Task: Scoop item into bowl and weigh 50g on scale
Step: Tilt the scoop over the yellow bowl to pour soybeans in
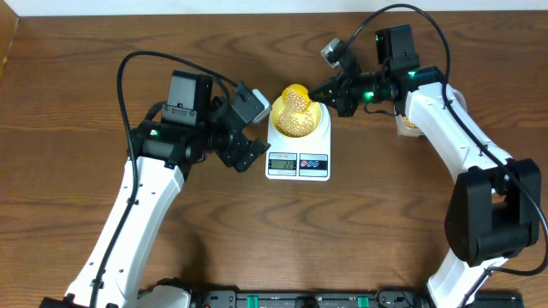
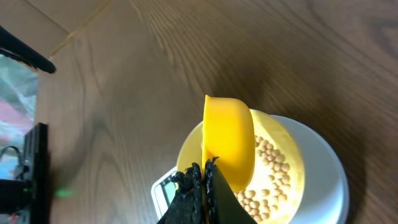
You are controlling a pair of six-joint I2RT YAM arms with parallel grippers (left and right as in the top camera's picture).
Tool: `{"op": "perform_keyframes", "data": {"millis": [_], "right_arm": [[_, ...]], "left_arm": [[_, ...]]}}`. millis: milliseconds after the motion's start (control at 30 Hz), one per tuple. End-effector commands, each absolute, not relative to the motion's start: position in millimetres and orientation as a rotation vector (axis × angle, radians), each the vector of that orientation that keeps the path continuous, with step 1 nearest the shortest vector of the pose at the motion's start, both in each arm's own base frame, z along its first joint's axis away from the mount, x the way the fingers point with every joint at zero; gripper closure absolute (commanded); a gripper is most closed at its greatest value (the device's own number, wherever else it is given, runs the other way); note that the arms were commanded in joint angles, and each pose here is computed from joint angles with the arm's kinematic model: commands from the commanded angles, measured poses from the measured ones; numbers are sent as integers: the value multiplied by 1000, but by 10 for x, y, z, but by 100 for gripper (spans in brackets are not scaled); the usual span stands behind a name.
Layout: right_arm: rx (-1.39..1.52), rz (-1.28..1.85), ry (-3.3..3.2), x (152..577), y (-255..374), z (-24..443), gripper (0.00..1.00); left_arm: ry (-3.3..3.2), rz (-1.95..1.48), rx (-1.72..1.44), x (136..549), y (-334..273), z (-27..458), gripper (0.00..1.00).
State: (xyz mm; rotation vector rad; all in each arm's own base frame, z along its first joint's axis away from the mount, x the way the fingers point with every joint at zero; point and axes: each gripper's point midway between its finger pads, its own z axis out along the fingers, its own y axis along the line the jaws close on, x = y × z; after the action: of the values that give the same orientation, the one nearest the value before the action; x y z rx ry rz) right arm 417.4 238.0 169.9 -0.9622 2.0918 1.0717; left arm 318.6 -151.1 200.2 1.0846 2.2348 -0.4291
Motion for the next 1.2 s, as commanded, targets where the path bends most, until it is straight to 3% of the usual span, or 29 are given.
{"op": "perform_keyframes", "data": {"millis": [0,1167], "right_arm": [[-1000,1017,2090,4187,2372,1622,99],[-1316,778,1858,4220,2365,1563,99]], "left_arm": [[2240,-418,1089,3170,-1480,1960,12],[2240,-418,1089,3170,-1480,1960,12]]}}
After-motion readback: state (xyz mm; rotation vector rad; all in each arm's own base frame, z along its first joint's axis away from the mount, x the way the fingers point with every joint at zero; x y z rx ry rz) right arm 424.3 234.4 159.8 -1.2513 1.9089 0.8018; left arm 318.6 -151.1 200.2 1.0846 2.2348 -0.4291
